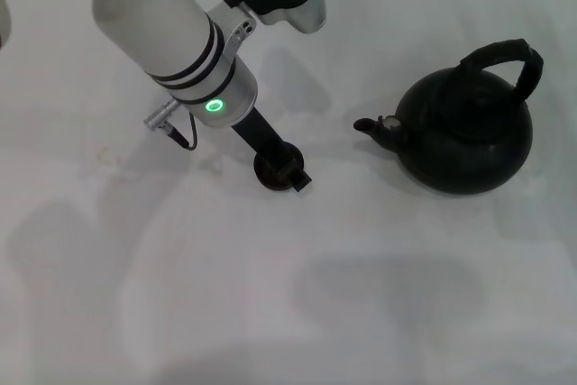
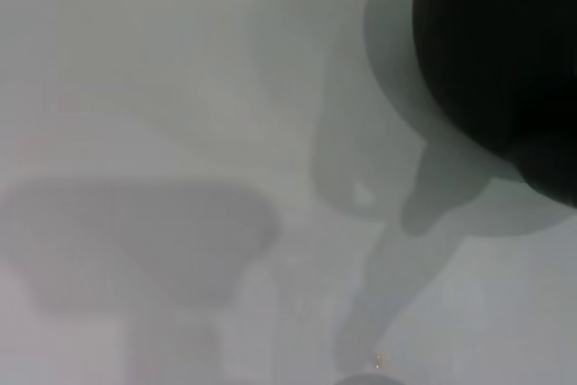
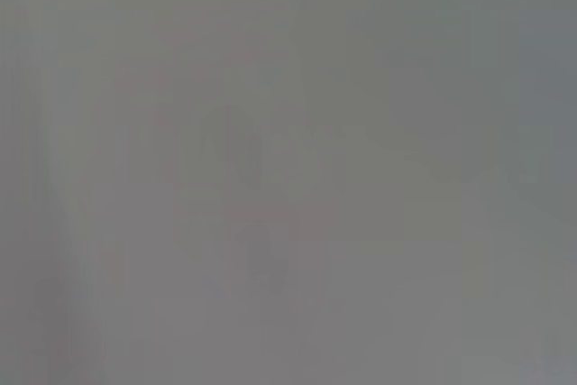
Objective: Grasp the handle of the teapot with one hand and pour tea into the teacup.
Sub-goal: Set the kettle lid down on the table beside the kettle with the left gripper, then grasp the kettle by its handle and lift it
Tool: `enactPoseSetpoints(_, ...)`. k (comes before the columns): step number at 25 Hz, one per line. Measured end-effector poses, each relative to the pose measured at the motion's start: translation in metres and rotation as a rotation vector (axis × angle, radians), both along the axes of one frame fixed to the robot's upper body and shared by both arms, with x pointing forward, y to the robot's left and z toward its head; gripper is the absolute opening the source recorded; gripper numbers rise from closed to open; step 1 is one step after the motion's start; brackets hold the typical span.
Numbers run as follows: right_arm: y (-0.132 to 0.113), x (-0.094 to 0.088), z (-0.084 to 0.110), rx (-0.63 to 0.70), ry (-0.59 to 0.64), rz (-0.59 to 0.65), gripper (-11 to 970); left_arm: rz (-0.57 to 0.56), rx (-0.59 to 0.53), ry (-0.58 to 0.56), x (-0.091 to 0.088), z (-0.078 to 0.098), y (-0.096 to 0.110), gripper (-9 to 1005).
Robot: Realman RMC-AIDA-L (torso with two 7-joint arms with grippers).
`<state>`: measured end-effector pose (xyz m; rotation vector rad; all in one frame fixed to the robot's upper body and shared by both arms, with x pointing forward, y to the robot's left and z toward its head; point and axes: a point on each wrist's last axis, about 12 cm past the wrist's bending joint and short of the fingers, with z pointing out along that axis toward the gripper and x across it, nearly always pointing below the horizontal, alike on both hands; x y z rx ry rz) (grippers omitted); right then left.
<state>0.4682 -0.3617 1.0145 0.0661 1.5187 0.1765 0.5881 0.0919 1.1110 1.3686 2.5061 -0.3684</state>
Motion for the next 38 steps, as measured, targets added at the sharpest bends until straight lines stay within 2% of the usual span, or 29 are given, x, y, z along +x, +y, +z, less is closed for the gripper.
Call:
enactPoseSetpoints(13, 0.0, 0.001, 0.0, 0.0, -0.002, 0.001, 871, -0.003, 0.006, 0.004, -0.001, 0.001, 0.0, 801)
enactPoseSetpoints(17, 0.0, 0.0, 0.0, 0.0, 0.001, 0.0, 870, -0.009, -0.012, -0.014, 0.001, 0.008, -0.003, 831)
enactPoseSetpoints(23, 0.0, 0.001, 0.001, 0.002, -0.002, -0.004, 871, -0.044, -0.09, -0.022, 0.001, 0.025, -0.009, 877)
enactPoseSetpoints(30, -0.001, 0.001, 0.001, 0.002, -0.003, -0.006, 871, -0.104, -0.202, -0.036, 0.0, 0.04, -0.019, 878)
enactPoseSetpoints(33, -0.001, 0.001, 0.0, 0.002, -0.002, -0.008, 871, -0.087, -0.256, -0.073, 0.004, 0.047, -0.016, 878)
enactPoseSetpoints(38, -0.002, 0.0, 0.0, 0.0, -0.002, -0.009, 871, -0.026, -0.402, -0.129, 0.009, 0.057, 0.005, 878)
